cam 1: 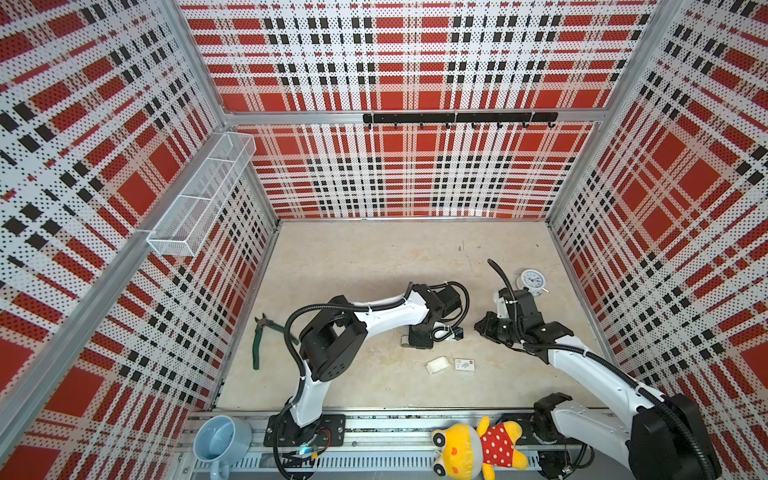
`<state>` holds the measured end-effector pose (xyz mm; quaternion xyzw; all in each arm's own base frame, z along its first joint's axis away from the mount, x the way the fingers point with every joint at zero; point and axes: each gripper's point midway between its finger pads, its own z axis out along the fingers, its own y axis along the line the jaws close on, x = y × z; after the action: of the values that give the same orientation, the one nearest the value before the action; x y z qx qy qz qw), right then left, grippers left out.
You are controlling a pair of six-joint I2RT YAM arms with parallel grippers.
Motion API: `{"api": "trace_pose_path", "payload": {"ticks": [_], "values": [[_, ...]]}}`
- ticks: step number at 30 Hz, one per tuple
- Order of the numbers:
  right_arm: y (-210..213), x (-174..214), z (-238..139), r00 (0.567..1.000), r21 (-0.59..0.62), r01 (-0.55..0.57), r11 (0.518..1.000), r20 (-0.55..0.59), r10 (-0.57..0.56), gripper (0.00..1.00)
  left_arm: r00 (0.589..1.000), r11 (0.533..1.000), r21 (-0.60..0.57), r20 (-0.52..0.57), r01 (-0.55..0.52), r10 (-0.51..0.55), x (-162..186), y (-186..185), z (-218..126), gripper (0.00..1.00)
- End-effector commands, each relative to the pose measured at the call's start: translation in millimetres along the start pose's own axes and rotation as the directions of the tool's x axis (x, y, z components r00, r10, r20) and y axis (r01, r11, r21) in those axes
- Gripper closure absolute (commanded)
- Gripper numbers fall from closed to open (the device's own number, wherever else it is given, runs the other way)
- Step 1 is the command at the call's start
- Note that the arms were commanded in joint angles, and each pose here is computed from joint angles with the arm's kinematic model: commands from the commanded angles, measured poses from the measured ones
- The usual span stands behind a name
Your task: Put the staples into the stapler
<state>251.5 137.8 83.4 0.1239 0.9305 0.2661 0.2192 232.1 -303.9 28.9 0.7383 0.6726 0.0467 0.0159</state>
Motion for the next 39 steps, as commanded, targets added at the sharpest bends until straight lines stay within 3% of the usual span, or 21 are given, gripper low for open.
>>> {"api": "trace_pose_path", "payload": {"ticks": [1,5,20,39], "values": [[-1,0,-3,1.0,-0.007,0.002,1.0,0.014,-0.002,0.86,0.992,0.997,0.071,-0.122,-0.014,0.022,18,-15,63,0.85],[-2,1,-4,1.0,-0.005,-0.002,1.0,0.015,0.002,0.86,0.993,0.999,0.041,-0.121,0.001,0.004,17,-10,63,0.85],[0,-2,-9,0.999,-0.012,-0.001,1.0,0.033,0.001,0.85,0.997,0.995,-0.075,0.037,0.069,-0.066,6,22,-5,0.82],[0,-3,-8,0.999,-0.01,-0.005,1.0,0.033,0.005,0.84,0.995,0.99,-0.101,0.055,0.094,-0.088,16,25,-23,0.72]]}}
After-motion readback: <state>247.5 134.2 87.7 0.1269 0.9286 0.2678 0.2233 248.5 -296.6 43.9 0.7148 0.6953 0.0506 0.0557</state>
